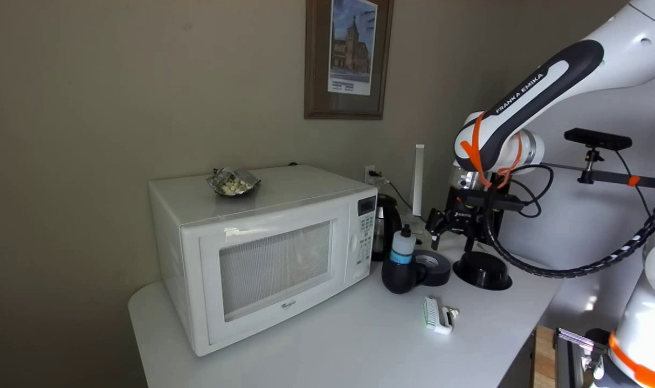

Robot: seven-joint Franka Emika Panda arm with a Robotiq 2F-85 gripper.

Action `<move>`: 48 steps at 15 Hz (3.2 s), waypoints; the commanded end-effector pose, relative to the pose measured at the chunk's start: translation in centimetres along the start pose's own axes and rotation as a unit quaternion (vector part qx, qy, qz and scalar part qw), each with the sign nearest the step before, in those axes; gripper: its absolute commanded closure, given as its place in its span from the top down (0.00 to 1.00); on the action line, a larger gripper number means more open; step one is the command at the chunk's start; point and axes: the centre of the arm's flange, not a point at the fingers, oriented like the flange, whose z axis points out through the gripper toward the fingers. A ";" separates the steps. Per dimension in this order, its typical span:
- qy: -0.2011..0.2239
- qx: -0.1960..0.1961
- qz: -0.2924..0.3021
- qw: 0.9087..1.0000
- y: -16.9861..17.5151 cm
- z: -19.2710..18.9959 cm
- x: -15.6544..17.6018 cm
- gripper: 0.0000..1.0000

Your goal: Put the brush on top of the microwave.

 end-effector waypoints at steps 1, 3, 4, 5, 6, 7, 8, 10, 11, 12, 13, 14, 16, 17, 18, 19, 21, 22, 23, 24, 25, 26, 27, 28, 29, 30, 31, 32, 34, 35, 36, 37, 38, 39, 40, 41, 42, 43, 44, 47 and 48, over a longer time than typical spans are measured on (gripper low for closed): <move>-0.046 -0.033 -0.004 0.998 1.3 5.4 -3.3 1.00; -0.038 -0.023 -0.004 0.999 0.3 3.2 -0.3 1.00; -0.046 -0.027 -0.007 0.999 0.3 3.9 -0.4 1.00; -0.049 -0.029 -0.009 0.998 0.3 4.2 -0.4 1.00; -0.051 -0.030 -0.010 0.998 0.3 4.3 -0.4 1.00; -0.050 -0.030 -0.010 0.998 0.3 4.3 -0.4 1.00; -0.036 -0.022 -0.008 0.999 -0.1 4.7 -0.5 1.00; -0.028 -0.007 -0.010 1.000 -0.5 5.8 0.0 1.00; -0.028 -0.002 -0.005 1.000 -0.6 6.6 0.3 1.00; -0.032 0.005 0.005 0.999 -0.8 7.4 0.5 1.00; -0.035 0.010 0.012 0.999 -0.9 8.2 0.6 1.00; -0.040 0.011 0.017 0.999 -0.9 9.0 0.5 1.00; -0.046 0.009 0.025 0.999 -1.0 10.5 0.3 1.00; -0.046 0.011 0.031 0.998 -1.0 11.3 0.3 1.00; -0.048 0.009 0.036 0.998 -1.0 11.9 0.3 1.00; -0.049 0.009 0.041 0.998 -0.9 12.6 0.3 1.00; -0.043 0.014 0.049 0.998 -0.9 14.0 0.4 1.00; -0.039 0.017 0.052 0.998 -0.9 14.4 0.5 1.00; -0.036 0.019 0.054 0.998 -1.0 14.9 0.6 1.00; -0.033 0.022 0.056 0.998 -1.1 15.4 0.6 0.97; -0.031 0.024 0.057 0.998 -1.3 15.7 0.7 0.97; -0.030 0.026 0.057 0.998 -1.5 16.0 0.8 0.95; -0.029 0.027 0.057 0.998 -1.8 16.3 0.8 0.95; -0.028 0.028 0.057 0.998 -2.1 16.6 0.9 0.92; -0.028 0.028 0.056 0.998 -2.3 16.8 1.1 0.91; -0.028 0.028 0.055 0.998 -2.6 17.1 1.1 0.90; -0.029 0.026 0.055 0.998 -2.8 17.2 1.2 0.86; -0.031 0.024 0.055 0.998 -3.0 17.5 1.3 0.88; -0.036 0.016 0.056 0.998 -3.1 18.0 1.6 0.88; -0.038 0.014 0.057 0.998 -3.1 18.1 1.6 0.62; -0.038 0.013 0.056 0.998 -3.1 18.3 1.7 0.61; -0.039 0.012 0.056 0.998 -3.1 18.4 1.8 0.55; -0.038 0.012 0.055 0.998 -3.1 18.4 1.8 0.45; -0.039 0.012 0.053 0.998 -3.2 18.3 1.6 0.38; -0.038 0.013 0.050 0.998 -3.1 17.9 1.3 0.30; -0.036 0.016 0.044 0.998 -3.1 17.5 0.9 0.23; -0.032 0.014 0.037 0.999 -3.3 17.1 0.5 0.17; -0.027 0.012 0.022 0.999 -3.8 16.4 -0.3 0.08; -0.020 0.010 0.002 1.000 -4.4 15.7 -1.4 0.08; -0.005 -0.002 -0.061 0.998 -6.6 13.9 -4.1 0.08; 0.002 -0.006 -0.086 0.996 -7.3 12.8 -5.2 0.08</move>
